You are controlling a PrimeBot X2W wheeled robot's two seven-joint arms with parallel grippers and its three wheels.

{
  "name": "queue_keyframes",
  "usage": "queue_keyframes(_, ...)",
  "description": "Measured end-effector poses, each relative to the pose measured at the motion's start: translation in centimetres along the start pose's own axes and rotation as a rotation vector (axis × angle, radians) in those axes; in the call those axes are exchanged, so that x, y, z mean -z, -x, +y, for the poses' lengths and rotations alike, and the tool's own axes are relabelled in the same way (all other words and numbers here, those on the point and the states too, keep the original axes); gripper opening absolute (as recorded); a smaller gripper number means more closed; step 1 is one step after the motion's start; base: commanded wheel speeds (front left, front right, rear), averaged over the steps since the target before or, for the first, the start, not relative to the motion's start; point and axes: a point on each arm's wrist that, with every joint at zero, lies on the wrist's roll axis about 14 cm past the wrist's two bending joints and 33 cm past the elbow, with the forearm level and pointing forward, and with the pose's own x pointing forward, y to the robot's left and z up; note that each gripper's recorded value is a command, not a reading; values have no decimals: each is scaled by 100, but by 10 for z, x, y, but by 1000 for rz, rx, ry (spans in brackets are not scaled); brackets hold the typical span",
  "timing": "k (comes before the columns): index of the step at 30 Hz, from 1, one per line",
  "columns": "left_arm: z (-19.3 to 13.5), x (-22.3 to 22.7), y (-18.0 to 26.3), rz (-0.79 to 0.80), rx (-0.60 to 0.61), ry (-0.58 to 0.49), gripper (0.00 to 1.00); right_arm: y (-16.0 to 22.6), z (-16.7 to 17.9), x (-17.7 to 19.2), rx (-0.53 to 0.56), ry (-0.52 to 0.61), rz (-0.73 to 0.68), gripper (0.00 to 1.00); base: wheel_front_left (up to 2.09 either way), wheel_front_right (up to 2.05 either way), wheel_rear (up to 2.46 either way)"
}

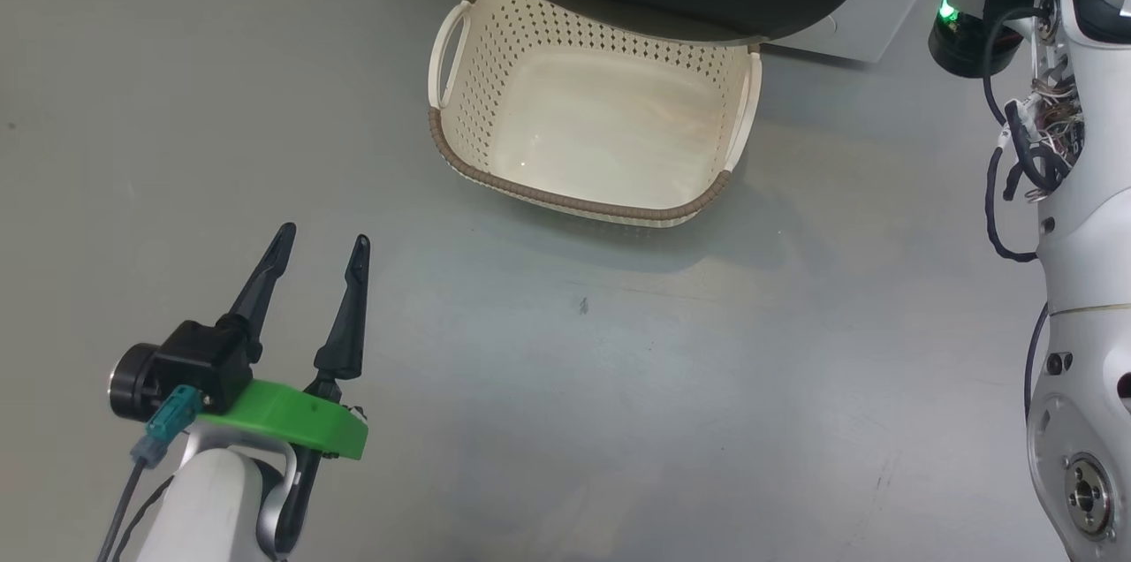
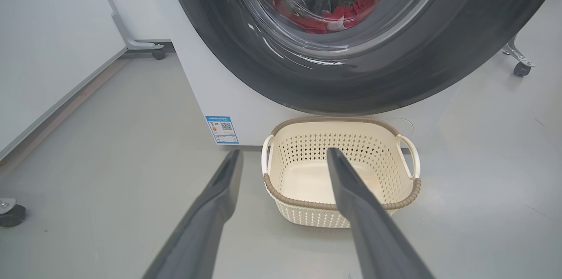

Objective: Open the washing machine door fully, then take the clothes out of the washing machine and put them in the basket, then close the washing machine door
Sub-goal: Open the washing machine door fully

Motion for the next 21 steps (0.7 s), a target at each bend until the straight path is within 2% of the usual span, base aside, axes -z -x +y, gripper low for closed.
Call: queue_keyframes(21,-1,-4,1,-13,4,3,100,2,4,16,14,2,89,0,0,0,0)
